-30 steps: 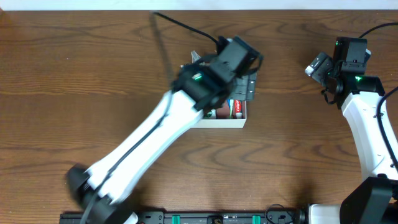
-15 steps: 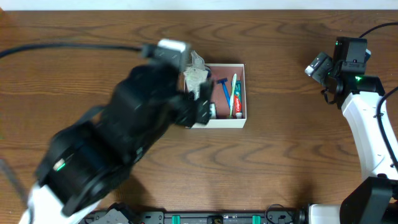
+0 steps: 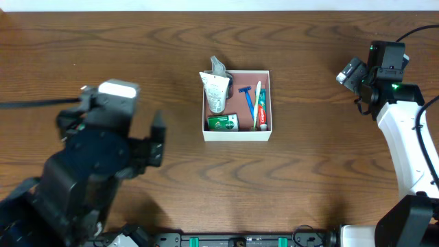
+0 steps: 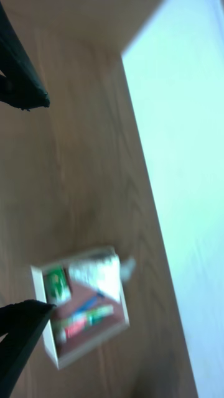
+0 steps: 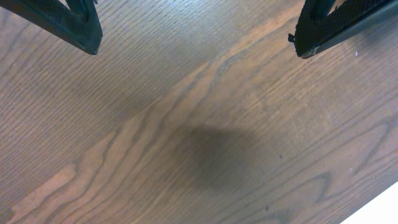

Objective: Pack container
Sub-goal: 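Open the left gripper and withdraw it from the box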

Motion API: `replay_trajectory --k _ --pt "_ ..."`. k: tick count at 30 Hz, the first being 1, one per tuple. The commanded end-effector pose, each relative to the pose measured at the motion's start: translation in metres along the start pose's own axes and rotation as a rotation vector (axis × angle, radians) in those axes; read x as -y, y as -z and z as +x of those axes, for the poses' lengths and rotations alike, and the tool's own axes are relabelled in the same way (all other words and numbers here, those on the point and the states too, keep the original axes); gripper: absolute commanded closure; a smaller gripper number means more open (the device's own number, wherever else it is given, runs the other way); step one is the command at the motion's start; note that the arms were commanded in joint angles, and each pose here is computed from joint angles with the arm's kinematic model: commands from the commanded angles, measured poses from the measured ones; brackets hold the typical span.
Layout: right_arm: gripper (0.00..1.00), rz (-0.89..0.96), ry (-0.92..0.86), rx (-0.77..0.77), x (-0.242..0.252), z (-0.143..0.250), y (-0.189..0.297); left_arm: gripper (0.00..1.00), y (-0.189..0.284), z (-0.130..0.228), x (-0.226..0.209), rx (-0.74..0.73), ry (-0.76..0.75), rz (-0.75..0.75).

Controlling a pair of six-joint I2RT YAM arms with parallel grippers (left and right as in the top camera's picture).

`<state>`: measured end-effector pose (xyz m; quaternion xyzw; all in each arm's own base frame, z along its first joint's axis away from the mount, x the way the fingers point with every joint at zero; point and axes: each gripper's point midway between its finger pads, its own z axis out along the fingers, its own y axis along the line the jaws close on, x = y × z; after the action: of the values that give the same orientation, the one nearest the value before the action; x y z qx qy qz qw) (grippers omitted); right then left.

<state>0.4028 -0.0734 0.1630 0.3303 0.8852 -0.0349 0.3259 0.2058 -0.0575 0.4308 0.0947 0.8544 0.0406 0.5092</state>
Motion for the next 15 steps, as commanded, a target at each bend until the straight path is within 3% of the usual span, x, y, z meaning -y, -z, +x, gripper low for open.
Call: replay_trajectory --k 1,5,15 --pt "0.01 0.009 0.007 0.001 0.003 -0.002 -0.002 0.02 0.014 0.002 -0.033 0.031 -0.017 -0.127" --pt "0.01 0.009 0.007 0.001 0.003 -0.002 -0.002 0.02 0.026 0.013 -0.051 0.033 -0.006 -0.162" --pt "0.01 0.009 0.007 0.001 0.003 -0.002 -0.002 0.02 0.044 0.051 -0.078 0.026 0.207 -0.212"
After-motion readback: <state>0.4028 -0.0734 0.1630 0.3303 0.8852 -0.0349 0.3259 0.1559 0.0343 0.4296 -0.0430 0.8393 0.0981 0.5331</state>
